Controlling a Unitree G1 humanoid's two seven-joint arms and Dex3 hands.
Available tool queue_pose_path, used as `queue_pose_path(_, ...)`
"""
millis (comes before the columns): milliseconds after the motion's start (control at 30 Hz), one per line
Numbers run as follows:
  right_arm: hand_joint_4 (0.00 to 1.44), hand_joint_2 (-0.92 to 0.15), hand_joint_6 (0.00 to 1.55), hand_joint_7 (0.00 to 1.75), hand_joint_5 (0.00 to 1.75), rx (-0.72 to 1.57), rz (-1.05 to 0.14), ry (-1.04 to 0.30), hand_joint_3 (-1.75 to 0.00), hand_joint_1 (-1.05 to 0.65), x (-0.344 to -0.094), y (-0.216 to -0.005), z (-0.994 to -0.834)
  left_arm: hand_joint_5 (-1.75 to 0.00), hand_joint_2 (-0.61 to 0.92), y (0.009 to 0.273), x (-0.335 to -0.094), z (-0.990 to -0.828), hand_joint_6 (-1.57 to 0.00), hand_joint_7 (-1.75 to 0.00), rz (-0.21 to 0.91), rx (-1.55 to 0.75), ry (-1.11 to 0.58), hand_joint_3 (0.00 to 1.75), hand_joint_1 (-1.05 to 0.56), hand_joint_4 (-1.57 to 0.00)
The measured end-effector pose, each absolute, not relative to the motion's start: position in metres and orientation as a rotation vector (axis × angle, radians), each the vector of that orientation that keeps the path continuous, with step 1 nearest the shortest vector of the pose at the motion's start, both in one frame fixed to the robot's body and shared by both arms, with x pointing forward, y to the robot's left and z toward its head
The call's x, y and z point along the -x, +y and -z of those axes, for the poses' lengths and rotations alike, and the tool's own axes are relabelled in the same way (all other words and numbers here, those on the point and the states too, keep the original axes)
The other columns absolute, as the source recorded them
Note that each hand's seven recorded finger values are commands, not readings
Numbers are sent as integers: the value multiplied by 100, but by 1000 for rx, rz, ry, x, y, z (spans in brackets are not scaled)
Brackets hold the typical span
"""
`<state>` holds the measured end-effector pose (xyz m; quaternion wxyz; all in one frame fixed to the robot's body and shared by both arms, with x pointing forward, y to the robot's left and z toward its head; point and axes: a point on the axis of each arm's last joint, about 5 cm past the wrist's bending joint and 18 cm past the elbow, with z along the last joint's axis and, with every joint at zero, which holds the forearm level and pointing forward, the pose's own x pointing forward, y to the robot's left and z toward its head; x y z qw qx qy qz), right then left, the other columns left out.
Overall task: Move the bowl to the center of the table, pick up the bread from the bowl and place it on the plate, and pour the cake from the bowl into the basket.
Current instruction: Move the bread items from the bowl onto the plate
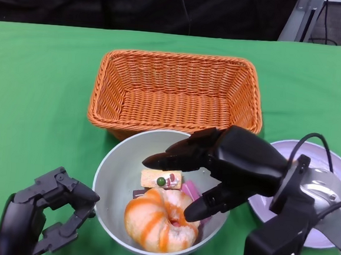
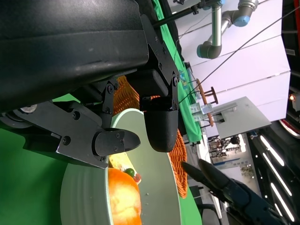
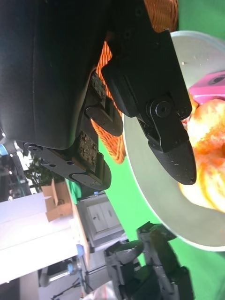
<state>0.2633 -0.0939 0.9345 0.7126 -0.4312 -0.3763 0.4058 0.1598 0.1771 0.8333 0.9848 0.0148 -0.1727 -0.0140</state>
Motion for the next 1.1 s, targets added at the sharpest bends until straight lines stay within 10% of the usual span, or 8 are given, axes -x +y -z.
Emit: queue_pose_path(1100, 71, -90, 59, 1, 3, 1022, -922, -799, 0, -80, -271, -97, -928, -144, 89, 162, -165, -854, -78, -115, 15, -33, -437, 40, -9, -74)
